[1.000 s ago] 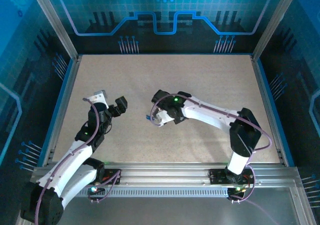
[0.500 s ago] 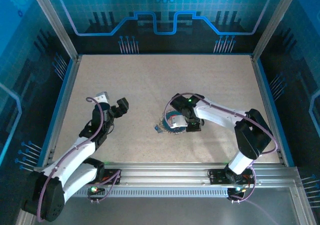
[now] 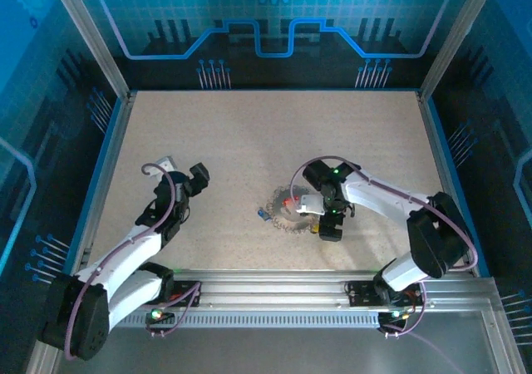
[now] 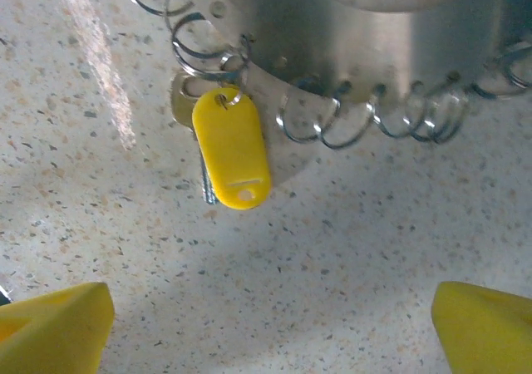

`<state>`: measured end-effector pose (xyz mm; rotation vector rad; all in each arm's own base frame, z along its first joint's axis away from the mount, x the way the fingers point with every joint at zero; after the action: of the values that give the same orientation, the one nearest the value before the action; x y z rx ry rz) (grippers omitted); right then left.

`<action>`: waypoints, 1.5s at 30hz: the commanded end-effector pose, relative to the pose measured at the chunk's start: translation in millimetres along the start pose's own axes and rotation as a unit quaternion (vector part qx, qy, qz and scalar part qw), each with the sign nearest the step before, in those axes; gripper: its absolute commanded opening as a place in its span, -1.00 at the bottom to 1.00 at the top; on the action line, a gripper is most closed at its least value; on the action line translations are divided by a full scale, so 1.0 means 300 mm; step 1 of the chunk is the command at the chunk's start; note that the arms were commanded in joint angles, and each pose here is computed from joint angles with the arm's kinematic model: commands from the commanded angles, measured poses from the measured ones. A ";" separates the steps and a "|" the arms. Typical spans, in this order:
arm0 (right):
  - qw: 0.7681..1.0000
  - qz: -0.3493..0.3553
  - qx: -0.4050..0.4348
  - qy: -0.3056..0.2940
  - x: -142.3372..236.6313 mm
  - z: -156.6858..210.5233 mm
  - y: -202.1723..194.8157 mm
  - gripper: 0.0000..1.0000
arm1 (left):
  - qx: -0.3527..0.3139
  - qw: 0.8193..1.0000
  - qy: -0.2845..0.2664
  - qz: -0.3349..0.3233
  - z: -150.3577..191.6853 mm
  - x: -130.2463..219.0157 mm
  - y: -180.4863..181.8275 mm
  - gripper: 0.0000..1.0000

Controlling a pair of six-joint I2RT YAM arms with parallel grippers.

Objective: Put the keys on the keyring

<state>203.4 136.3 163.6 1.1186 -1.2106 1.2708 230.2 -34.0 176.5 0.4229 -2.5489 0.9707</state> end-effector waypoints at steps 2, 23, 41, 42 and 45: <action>0.989 0.086 -0.067 -0.098 0.132 0.030 -0.036 1.00 | -0.088 0.994 -0.066 0.011 -0.051 0.015 -0.041 0.98; 0.646 0.436 -0.463 -0.422 0.092 0.408 -0.107 1.00 | -0.314 0.942 -0.039 0.112 0.079 -0.146 -0.069 0.98; 0.669 0.424 -0.470 -0.390 -0.148 0.376 -0.268 1.00 | -0.260 0.955 -0.084 0.117 0.043 -0.238 0.060 0.98; 0.672 0.428 -0.461 -0.390 -0.144 0.366 -0.281 1.00 | -0.259 0.956 -0.079 0.112 0.039 -0.246 0.056 0.98; 0.700 0.399 -0.465 -0.367 -0.144 0.352 -0.322 1.00 | -0.246 0.963 -0.057 0.097 0.018 -0.273 0.055 0.98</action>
<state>283.0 22.6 115.6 0.2447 -2.6965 0.4243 285.1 -19.7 117.2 0.0757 -2.8580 0.2757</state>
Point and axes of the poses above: each hand's point on the last joint's axis, 136 mm out from that joint toward the fingers, its own x axis back along the fingers, its own y axis along the line the jaws close on, z = x × y, the point moved 10 cm from there along x, back along the fingers, and after that the axes turned 13 degrees about x, right-handed, at the moved point
